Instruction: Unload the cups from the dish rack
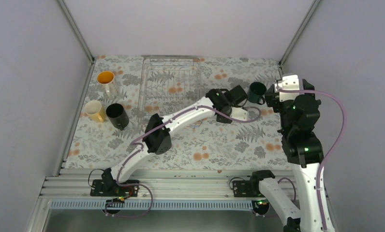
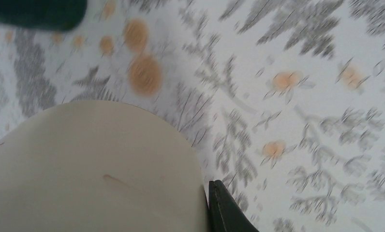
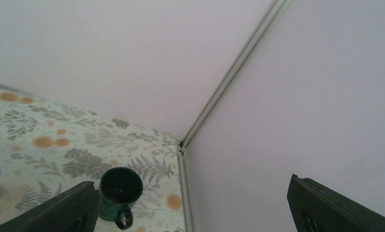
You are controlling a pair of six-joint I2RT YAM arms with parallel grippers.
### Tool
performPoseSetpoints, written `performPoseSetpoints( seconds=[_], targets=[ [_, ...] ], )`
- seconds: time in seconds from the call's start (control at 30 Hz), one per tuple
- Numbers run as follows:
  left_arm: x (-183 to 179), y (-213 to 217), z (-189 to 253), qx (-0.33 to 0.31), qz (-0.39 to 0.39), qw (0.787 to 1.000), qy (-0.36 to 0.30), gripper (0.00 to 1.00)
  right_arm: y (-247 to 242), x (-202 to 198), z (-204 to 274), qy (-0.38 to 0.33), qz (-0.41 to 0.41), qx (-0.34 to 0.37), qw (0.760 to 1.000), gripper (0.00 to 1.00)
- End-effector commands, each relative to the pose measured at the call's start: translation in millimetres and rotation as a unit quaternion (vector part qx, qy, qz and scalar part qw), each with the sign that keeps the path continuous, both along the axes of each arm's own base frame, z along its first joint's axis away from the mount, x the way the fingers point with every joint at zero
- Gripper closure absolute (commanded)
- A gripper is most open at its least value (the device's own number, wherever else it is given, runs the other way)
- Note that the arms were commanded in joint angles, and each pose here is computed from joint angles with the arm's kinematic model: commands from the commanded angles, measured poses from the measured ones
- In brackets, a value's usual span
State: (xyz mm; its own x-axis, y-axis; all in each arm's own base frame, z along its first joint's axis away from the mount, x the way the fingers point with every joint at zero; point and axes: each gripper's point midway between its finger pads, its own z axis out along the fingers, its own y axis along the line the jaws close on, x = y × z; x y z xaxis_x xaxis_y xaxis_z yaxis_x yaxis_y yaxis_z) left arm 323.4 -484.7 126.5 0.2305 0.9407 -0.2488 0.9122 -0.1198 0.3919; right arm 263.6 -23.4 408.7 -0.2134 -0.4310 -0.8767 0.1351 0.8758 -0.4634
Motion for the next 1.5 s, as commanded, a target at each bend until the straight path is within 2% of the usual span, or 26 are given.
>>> performPoseSetpoints(
  seconds=[0.0, 0.23, 0.5, 0.53, 0.6, 0.63, 0.87, 1.07, 1.13, 1.23, 1.27, 1.33, 1.47],
  targets=[
    [-17.3, -44.1, 13.0, -0.051, -0.048, 0.997, -0.023, 0.98, -20.0, -17.6, 21.1, -0.033, -0.051, -0.02, 0.998, 0.0],
    [-47.6, -68.3, -16.3, -0.039, -0.103, 0.994, -0.016, 0.98, -17.4, -26.8, 34.6, -0.041, -0.039, -0.017, 0.998, 0.0],
    [-60.1, -70.0, -34.4, -0.019, -0.125, 0.992, -0.006, 0.97, -8.8, -19.7, 23.3, -0.022, -0.016, -0.007, 1.0, 0.0],
    [-59.7, -69.1, -34.6, -0.017, -0.124, 0.992, -0.007, 0.93, -7.4, -18.4, 22.0, -0.02, -0.012, -0.006, 1.0, 0.0],
    [-58.9, -66.0, -37.4, -0.01, -0.119, 0.993, -0.006, 0.73, -6.2, -16.5, 19.6, -0.016, -0.01, -0.005, 1.0, 0.0],
    [-57.5, -64.2, -40.0, -0.005, -0.117, 0.993, -0.007, 0.67, -5.4, -16.2, 19.1, -0.016, -0.007, -0.004, 1.0, 0.0],
    [-52.7, -60.0, -46.4, 0.008, -0.108, 0.994, -0.012, 0.65, -1.1, -14.2, 17.4, -0.013, 0.004, 0.005, 1.0, 0.0],
    [-44.9, -60.3, -23.2, -0.008, -0.097, 0.995, -0.034, 0.62, -1.2, -15.1, 17.4, -0.012, 0.004, 0.003, 1.0, 0.0],
    [-41.7, -60.5, -10.8, -0.018, -0.09, 0.995, -0.044, 0.55, -1.4, -15.5, 18.7, -0.013, 0.004, 0.004, 1.0, 0.0],
    [-34.2, -59.0, 15.8, -0.037, -0.07, 0.995, -0.068, 0.36, 0.7, -14.4, 21.2, -0.014, 0.009, 0.011, 1.0, 0.0],
    [-33.0, -58.1, 24.5, -0.042, -0.064, 0.994, -0.075, 0.27, 2.8, -13.5, 22.4, -0.013, 0.014, 0.015, 1.0, 0.0],
    [-25.2, -52.9, 46.2, -0.053, -0.043, 0.993, -0.1, 0.01, 6.1, -10.0, 23.5, -0.009, 0.022, 0.02, 1.0, 0.0],
    [2.9, -31.0, 102.2, -0.092, 0.023, 0.984, -0.149, 0.0, 14.7, 4.2, 15.9, 0.014, 0.041, 0.025, 0.999, 0.0]
  ],
)
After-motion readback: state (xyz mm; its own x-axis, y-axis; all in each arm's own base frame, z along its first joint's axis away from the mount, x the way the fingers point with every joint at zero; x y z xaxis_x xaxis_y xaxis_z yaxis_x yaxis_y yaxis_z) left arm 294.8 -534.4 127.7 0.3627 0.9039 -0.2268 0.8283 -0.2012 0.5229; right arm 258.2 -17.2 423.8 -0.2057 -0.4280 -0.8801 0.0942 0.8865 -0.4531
